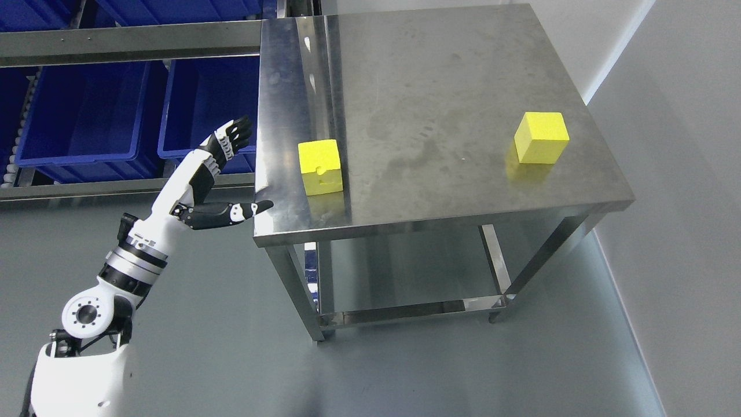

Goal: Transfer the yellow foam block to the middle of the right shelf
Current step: 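Reach the left hand toward the nearer yellow foam cube on the table, then close the left hand around the yellow foam cube and lift it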

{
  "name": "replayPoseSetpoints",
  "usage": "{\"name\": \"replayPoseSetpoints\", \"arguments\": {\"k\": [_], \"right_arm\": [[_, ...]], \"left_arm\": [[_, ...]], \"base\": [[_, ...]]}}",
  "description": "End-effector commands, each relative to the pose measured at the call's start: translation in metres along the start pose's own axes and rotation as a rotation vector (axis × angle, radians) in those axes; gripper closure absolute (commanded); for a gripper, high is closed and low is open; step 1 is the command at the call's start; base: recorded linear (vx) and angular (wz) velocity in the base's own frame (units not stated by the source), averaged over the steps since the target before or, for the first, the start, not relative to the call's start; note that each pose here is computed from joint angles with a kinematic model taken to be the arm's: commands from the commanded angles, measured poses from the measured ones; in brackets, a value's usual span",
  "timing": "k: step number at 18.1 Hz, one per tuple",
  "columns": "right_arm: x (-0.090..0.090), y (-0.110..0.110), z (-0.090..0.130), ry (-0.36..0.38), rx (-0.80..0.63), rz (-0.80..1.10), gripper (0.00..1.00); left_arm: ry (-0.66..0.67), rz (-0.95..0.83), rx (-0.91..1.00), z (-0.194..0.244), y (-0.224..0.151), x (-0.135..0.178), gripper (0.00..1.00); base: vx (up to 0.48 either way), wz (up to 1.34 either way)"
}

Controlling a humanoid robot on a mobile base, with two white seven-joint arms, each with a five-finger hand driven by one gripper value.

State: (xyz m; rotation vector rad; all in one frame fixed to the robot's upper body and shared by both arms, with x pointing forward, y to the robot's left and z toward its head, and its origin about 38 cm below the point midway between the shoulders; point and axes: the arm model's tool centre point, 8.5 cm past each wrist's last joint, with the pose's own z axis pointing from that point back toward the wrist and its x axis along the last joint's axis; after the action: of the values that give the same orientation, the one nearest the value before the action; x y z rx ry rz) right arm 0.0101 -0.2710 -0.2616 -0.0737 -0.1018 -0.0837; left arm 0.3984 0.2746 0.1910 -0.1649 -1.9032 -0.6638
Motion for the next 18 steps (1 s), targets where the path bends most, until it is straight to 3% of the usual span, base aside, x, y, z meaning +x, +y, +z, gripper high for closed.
{"name": "replayPoseSetpoints", "arguments": {"k": [1, 10, 18], "right_arm": [[0.008, -0.011, -0.001, -0.02, -0.017, 0.002, 0.0], [0.008, -0.011, -0.001, -0.02, -0.017, 0.002, 0.0], [0.008, -0.011, -0.001, -0.02, -0.017, 0.002, 0.0]], "left_arm": [[0.076, -0.037, -0.069, -0.018, 0.018, -0.009, 0.02], [0.14, 0.01, -0.265, -0.063, -0.049, -0.037, 0.02], [0.239, 0.001, -0.294, -0.081, -0.052, -0.066, 0.02]], "base": [[0.0, 0.0], [0.0, 0.0], [0.0, 0.0]]}}
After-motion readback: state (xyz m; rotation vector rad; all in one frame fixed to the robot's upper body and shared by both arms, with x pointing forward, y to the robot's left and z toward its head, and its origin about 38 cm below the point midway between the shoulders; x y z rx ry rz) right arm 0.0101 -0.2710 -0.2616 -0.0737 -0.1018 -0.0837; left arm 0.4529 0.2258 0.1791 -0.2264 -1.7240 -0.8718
